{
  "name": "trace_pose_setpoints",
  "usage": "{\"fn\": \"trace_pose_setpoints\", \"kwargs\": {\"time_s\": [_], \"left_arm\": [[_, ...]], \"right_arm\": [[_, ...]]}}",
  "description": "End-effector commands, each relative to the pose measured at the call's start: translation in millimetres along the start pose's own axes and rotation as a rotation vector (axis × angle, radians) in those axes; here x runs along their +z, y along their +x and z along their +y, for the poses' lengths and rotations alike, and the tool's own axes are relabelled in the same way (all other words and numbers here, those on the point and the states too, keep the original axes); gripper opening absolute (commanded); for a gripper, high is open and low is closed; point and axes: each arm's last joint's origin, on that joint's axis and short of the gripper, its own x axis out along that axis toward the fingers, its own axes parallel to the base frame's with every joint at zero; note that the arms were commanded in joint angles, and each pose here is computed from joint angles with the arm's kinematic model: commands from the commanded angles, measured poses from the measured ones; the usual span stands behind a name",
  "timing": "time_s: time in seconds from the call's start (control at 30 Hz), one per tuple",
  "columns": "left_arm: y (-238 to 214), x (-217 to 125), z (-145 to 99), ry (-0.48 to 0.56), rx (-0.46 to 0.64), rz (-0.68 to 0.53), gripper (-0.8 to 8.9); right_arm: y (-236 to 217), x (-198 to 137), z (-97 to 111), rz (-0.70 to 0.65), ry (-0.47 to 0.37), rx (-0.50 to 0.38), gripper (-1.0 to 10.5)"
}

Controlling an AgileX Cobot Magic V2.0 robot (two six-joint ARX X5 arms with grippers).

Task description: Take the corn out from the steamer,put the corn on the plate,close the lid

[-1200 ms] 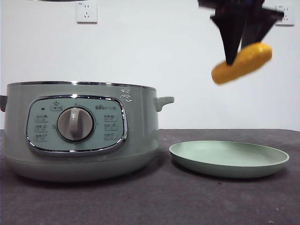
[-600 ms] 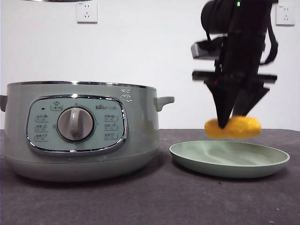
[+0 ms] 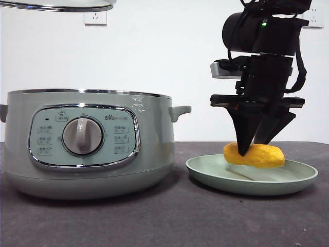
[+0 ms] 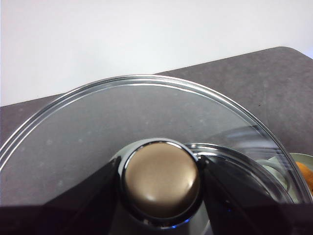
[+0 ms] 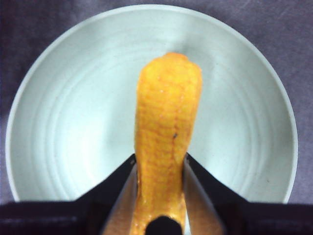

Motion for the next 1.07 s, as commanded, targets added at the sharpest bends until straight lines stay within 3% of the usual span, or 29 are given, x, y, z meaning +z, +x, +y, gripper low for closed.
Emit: {"fn": "trace_pose_setpoints", "kwargs": {"time_s": [0.03, 0.2, 0.3, 0.43, 0.73, 1.07], "left_arm": [[-3.3, 8.9, 0.1, -0.021, -0.003, -0.08, -0.09], [-2.6, 10.6, -0.8, -0.022, -0.027, -0.095, -0.09], [-2.6, 10.6, -1.3, -0.022, -0.043, -0.095, -0.09], [-1.9, 10.3, -1.7, -0.021, -0.054, -0.091, -0.09], [10.3, 7.6, -5.3, -0.024, -0.107, -0.049, -0.09], [57.2, -7.0, -16.9, -0.028, -0.182, 0.107, -0.09]], "right_arm": [[10.6, -3.1, 1.5, 0.031, 0.008, 0.007, 0.0], [20.4, -4.2, 2.4, 0.062, 0.005, 0.025, 0.3], [20.6, -3.9, 2.6, 0.059, 0.009, 0.026, 1.9], [20.5, -4.4, 2.5, 0.065, 0.016, 0.025, 3.0], [14.4, -5.0, 2.1, 0.059, 0.016, 0.021, 2.9], [-37.7, -7.6, -1.3, -0.06, 0.026, 0.026, 2.9]]}}
